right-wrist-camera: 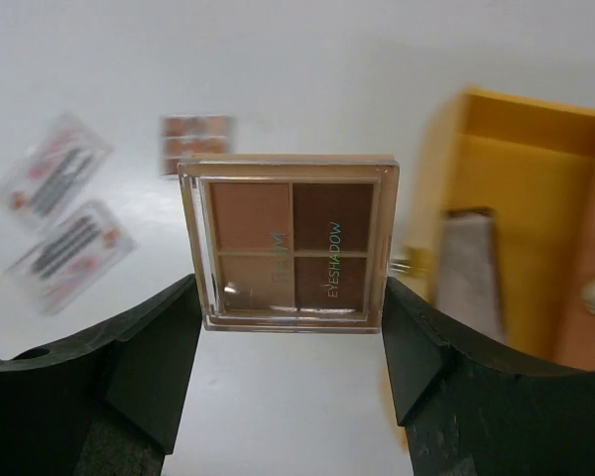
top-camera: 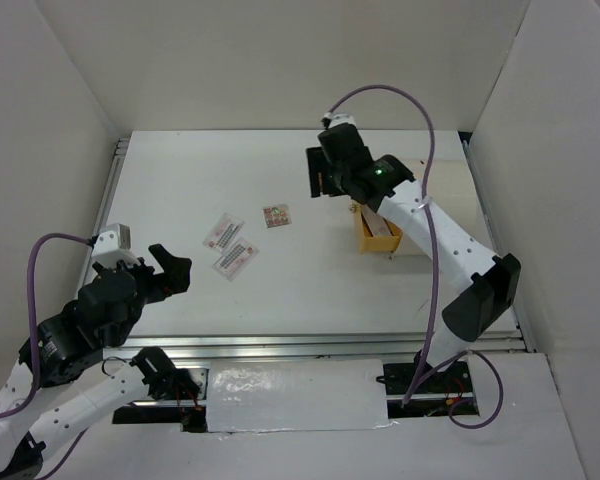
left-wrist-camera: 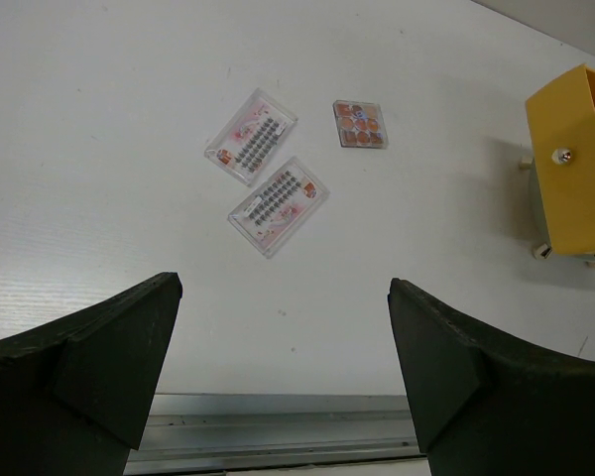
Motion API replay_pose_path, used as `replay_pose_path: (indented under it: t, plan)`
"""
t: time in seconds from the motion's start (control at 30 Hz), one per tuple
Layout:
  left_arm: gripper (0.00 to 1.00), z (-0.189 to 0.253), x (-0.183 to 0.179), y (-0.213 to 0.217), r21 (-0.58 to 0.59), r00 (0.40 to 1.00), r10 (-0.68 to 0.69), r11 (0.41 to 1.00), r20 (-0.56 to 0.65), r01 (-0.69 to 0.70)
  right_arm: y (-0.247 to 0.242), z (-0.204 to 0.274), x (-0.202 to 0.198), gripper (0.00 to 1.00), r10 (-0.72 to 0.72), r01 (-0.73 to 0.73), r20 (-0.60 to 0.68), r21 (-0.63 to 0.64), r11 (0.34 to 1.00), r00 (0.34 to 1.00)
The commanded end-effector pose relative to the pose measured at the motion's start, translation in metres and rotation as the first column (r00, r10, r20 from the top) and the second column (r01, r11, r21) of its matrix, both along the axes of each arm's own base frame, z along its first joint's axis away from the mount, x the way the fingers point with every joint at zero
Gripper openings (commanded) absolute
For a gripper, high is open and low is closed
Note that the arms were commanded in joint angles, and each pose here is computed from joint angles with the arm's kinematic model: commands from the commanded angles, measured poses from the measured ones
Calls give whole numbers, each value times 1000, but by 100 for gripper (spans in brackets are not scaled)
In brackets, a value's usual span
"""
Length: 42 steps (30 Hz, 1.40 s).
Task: Organize the makeup
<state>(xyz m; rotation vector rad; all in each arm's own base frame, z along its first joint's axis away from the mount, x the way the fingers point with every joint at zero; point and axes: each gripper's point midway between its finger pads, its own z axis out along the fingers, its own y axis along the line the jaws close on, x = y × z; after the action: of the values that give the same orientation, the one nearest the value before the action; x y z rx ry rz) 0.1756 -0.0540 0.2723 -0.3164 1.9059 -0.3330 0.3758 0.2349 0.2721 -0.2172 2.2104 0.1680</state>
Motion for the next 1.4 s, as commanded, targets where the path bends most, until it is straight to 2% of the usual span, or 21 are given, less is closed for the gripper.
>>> replay_pose_path:
  t: [0.0,0.17,0.47,0.6,0.73,0.97,1.1,1.2,1.27,1.37]
  plan:
    - [99,5,1,0,-7,1000,-4,1000,28,4,-82,-14,-11,57,-215,204,-42,-178,963,976]
    - [99,6,1,-2,-6,1000,-13,1000,29,13,-133,-8,-17,58,-340,329,-6,-241,913,940]
    - [99,7,0,0,-15,999,-11,1000,37,11,-145,-21,-20,65,-367,347,-15,-289,892,930]
    - [99,7,0,-1,-11,999,-13,1000,35,13,-147,-28,-20,71,-377,349,-27,-317,882,926]
    - [99,6,1,-1,-7,999,-13,1000,30,13,-146,-32,-20,88,-374,346,-30,-313,884,927]
    - [100,7,1,-1,-7,999,-8,1000,31,8,-141,-29,-20,95,-353,329,-34,-289,899,935]
    - [99,6,2,-2,-3,1000,-10,1000,28,10,-111,-4,-19,95,-257,251,-15,-172,953,966]
    - [99,5,3,-2,2,1000,-7,1000,23,7,-56,19,-20,95,-90,91,13,-51,995,996]
    - [99,5,3,-2,3,1000,-3,1000,19,3,-8,23,-25,95,60,-60,-8,23,998,998]
    - [100,5,2,1,-2,1000,8,1000,21,-8,39,15,-15,95,135,-134,-23,61,989,991]
